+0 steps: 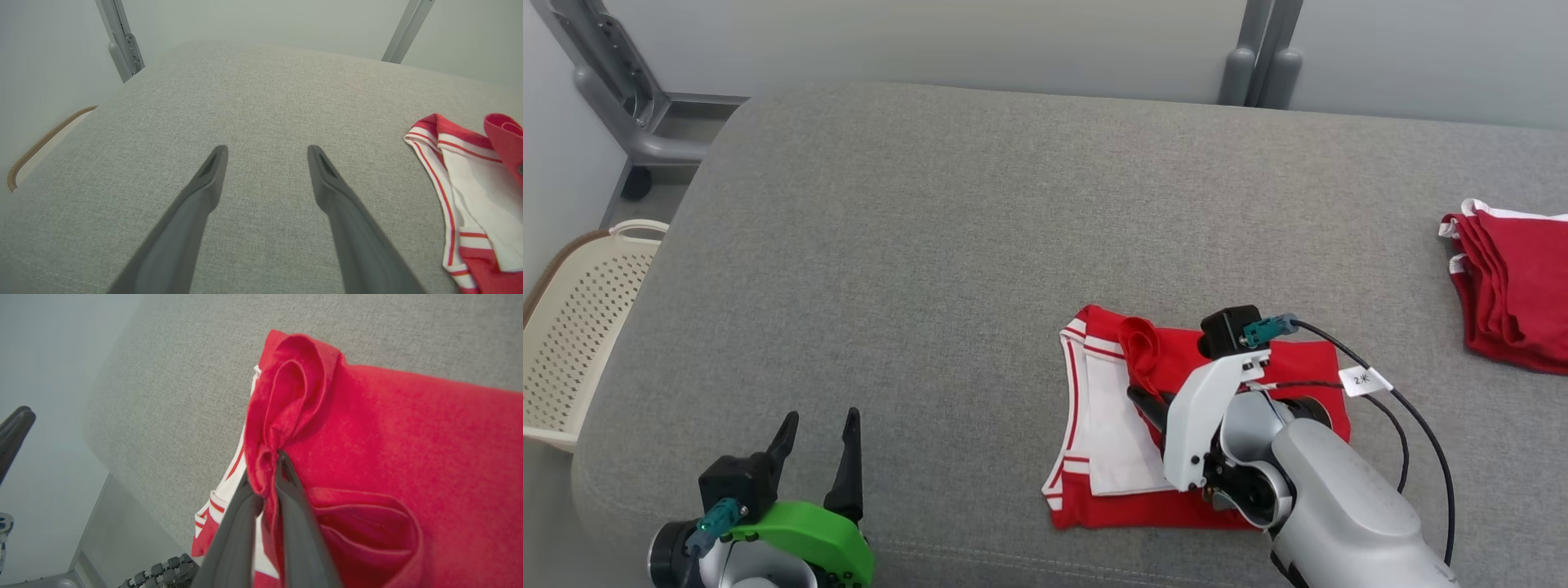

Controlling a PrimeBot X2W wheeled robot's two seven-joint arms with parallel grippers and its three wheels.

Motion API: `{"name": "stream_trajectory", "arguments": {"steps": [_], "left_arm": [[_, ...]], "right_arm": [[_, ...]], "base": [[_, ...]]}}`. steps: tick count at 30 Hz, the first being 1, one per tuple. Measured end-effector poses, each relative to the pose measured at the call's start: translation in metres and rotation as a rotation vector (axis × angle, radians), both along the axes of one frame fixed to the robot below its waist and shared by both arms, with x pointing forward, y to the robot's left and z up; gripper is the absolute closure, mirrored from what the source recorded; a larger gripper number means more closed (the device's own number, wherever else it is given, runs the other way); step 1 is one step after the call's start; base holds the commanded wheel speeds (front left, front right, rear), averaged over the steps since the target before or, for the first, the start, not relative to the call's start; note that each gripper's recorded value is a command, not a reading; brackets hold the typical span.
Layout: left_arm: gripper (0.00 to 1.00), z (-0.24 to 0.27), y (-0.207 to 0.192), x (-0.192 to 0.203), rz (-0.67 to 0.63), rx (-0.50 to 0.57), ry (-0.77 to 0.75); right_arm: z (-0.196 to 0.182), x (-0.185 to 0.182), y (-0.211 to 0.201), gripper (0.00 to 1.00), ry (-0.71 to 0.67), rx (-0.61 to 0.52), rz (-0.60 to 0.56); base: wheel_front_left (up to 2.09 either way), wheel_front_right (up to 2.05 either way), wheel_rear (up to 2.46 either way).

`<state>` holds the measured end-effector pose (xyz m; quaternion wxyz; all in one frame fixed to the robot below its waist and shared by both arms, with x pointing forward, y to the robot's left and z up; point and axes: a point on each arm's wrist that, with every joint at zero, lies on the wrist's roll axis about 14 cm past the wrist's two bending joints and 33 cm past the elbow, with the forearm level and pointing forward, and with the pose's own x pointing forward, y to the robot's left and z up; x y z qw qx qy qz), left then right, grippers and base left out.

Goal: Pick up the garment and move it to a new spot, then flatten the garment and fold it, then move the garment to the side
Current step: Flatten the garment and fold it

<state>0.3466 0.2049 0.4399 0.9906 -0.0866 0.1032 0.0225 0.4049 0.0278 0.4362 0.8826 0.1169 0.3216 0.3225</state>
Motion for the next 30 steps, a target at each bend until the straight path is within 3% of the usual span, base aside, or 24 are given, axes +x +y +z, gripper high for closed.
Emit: {"name": "stream_trajectory", "arguments": {"steps": [14, 15, 16, 23, 30], "left_arm": [[0.0, -0.004, 0.007, -0.005, 0.02, 0.003, 0.012], [0.0, -0.004, 0.007, -0.005, 0.021, 0.003, 0.012], [0.0, -0.004, 0.008, -0.005, 0.022, 0.003, 0.011], [0.0, -0.001, 0.008, -0.004, 0.023, 0.004, -0.001], [0.0, 0.005, 0.005, -0.002, 0.011, 0.005, -0.02]], "right_arm": [[-0.011, 0.004, 0.019, 0.97, 0.018, 0.005, 0.034], [-0.01, 0.004, 0.022, 0.19, 0.015, 0.013, 0.037], [-0.007, 0.004, 0.024, 0.0, 0.015, 0.025, 0.041], [0.012, 0.006, 0.032, 0.0, -0.025, 0.089, 0.034], [0.042, 0.034, 0.002, 0.0, -0.159, 0.116, -0.096]], "base": [[0.0, 0.0, 0.0], [0.0, 0.0, 0.0], [0.0, 0.0, 0.0], [0.0, 0.0, 0.0], [0.0, 0.0, 0.0]]}}
